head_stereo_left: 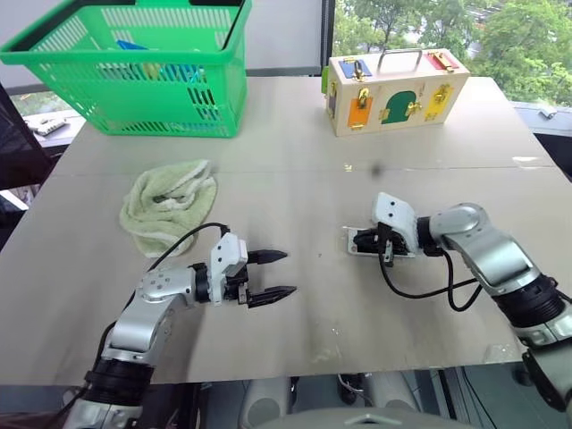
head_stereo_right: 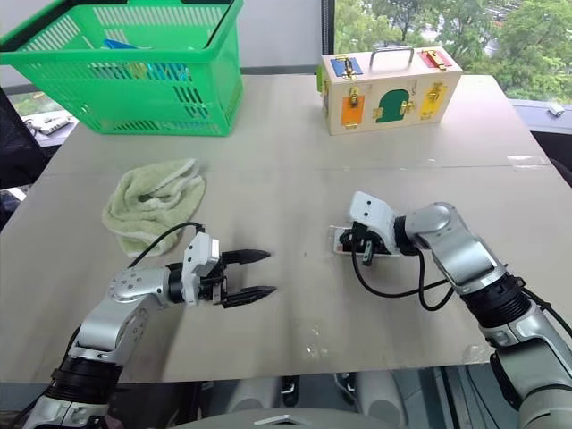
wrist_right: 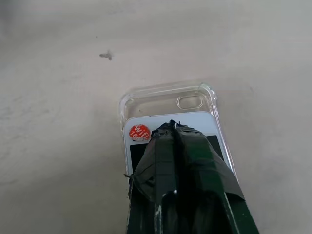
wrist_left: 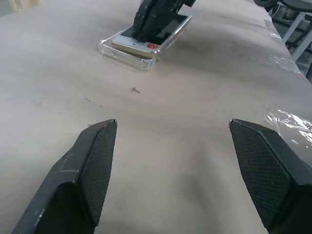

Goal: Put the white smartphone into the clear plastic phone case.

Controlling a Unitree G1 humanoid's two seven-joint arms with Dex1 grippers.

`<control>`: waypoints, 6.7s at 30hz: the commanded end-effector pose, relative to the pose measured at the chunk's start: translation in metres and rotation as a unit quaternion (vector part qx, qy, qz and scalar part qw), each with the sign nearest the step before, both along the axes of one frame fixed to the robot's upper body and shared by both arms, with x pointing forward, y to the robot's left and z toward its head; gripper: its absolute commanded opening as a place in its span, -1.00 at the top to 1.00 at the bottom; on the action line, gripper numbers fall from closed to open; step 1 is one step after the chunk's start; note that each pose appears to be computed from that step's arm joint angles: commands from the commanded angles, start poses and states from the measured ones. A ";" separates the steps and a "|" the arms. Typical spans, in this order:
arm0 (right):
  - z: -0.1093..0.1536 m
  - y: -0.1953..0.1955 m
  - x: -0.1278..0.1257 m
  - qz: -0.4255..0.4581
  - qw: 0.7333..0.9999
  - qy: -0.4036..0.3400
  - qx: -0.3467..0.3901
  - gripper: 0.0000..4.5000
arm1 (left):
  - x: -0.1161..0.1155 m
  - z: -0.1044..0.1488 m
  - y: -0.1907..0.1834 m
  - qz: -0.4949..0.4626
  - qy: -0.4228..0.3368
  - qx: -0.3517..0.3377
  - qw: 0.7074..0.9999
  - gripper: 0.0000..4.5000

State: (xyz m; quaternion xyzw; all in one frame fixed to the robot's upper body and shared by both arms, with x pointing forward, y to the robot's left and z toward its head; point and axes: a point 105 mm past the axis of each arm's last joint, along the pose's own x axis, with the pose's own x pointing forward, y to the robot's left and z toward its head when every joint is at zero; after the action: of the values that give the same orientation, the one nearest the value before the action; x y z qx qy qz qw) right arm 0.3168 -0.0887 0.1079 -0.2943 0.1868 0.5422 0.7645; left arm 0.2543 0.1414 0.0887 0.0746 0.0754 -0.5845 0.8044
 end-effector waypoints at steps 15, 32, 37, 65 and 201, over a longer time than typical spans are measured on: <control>-0.066 -0.003 -0.020 0.068 0.992 -0.030 -0.099 0.98 | 0.005 0.031 -0.019 -0.007 -0.031 -0.006 0.999 -0.68; 0.039 0.003 -0.025 -0.015 0.983 -0.013 0.180 0.98 | 0.004 0.038 -0.022 -0.006 -0.026 -0.006 1.000 -0.68; 0.027 0.006 -0.041 0.011 0.988 0.023 0.150 0.98 | 0.004 0.035 -0.020 -0.006 -0.024 -0.006 1.000 -0.68; 0.005 0.002 -0.023 -0.043 0.992 0.038 0.116 0.98 | -0.001 0.024 -0.015 0.000 -0.024 -0.004 1.000 -0.68; -0.036 -0.040 -0.023 -0.181 0.975 0.129 -0.003 1.00 | 0.051 0.002 -0.095 -0.003 0.073 0.070 0.995 0.97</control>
State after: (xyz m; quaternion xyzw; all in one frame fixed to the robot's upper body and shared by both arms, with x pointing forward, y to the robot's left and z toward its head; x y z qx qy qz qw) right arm 0.3031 -0.1205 0.1030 -0.1871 0.2700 0.4303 0.8408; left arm 0.3062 0.0484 0.0881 0.0828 0.1826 -0.5838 0.7867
